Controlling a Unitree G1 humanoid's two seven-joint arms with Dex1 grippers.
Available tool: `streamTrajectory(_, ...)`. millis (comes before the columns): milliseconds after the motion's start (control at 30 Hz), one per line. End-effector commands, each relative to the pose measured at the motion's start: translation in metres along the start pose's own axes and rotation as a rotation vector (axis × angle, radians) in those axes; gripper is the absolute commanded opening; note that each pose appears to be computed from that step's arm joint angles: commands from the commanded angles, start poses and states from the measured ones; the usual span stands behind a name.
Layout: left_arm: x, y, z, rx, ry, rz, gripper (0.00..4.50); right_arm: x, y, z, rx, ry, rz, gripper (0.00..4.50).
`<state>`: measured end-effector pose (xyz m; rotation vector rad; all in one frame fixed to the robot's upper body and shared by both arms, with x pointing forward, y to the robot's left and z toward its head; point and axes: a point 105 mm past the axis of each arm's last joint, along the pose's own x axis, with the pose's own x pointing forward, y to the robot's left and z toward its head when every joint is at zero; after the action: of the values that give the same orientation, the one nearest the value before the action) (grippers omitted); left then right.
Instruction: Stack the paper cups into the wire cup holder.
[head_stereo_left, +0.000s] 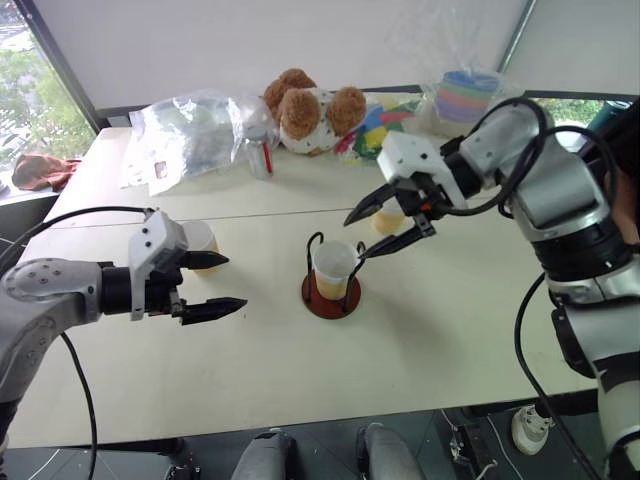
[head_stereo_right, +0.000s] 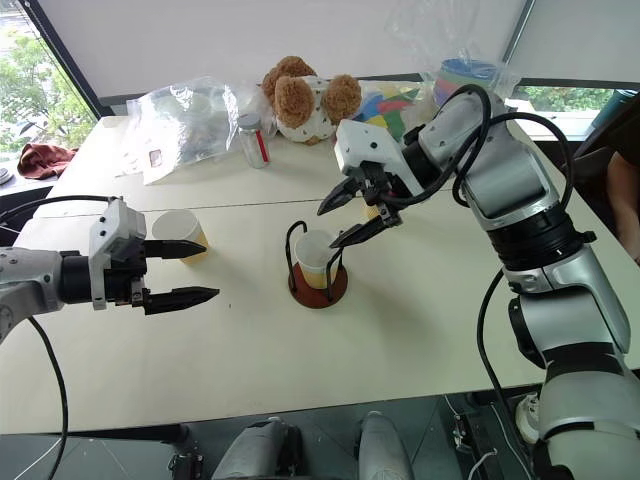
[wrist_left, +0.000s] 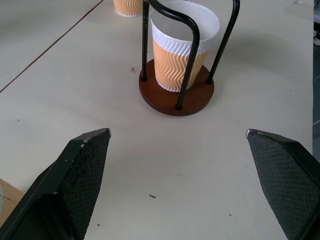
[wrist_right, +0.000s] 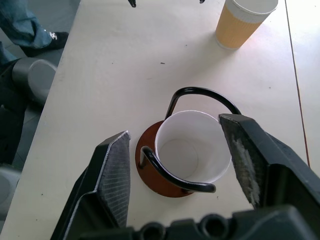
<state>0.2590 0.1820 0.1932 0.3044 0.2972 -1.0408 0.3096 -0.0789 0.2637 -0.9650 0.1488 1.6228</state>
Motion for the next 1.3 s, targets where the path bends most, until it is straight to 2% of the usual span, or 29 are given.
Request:
streamTrajectory(33, -0.008, 0.0, 0.023, 0.055, -0.046, 0.006, 4.5, -0.042, -0.043, -0.015, 0.025, 0.066, -0.278, 2.79)
streamTrajectory(100, -0.013, -0.001, 0.03, 0.076, -0.041, -0.002, 4.5, -0.045, -0.059, -0.044, 0.071, 0.132, -0.364, 2.79)
streamTrajectory(233, -0.022, 0.003, 0.028, 0.135, 0.059, 0.041, 4.5, -0.033, -0.073, -0.077, 0.095, 0.192, -0.413, 2.79)
streamTrajectory(300, -0.026, 0.004, 0.036, 0.121, 0.017, 0.056, 4.5, -0.027, -0.075, -0.09, 0.105, 0.222, -0.424, 2.79)
streamTrajectory(800, -0.027, 0.003, 0.028, 0.077, -0.009, 0.098, 4.5, -0.011, -0.074, -0.129, 0.147, 0.367, -0.441, 2.79)
streamTrajectory(900, -0.026, 0.004, 0.027, 0.077, -0.014, 0.101, 4.5, -0.009, -0.074, -0.13, 0.149, 0.369, -0.44, 1.91)
streamTrajectory(1000, -0.026, 0.006, 0.027, 0.079, -0.018, 0.102, 4.5, -0.006, -0.074, -0.131, 0.15, 0.378, -0.441, 0.34)
streamTrajectory(1033, -0.025, 0.006, 0.027, 0.081, -0.019, 0.102, 4.5, -0.006, -0.074, -0.132, 0.15, 0.381, -0.441, 0.05)
streamTrajectory(1233, -0.025, 0.008, 0.029, 0.09, -0.024, 0.103, 4.5, -0.009, -0.077, -0.128, 0.128, 0.378, -0.458, 0.05)
streamTrajectory(1300, -0.025, 0.009, 0.028, 0.089, -0.022, 0.103, 4.5, -0.022, -0.085, -0.113, 0.069, 0.367, -0.479, 0.05)
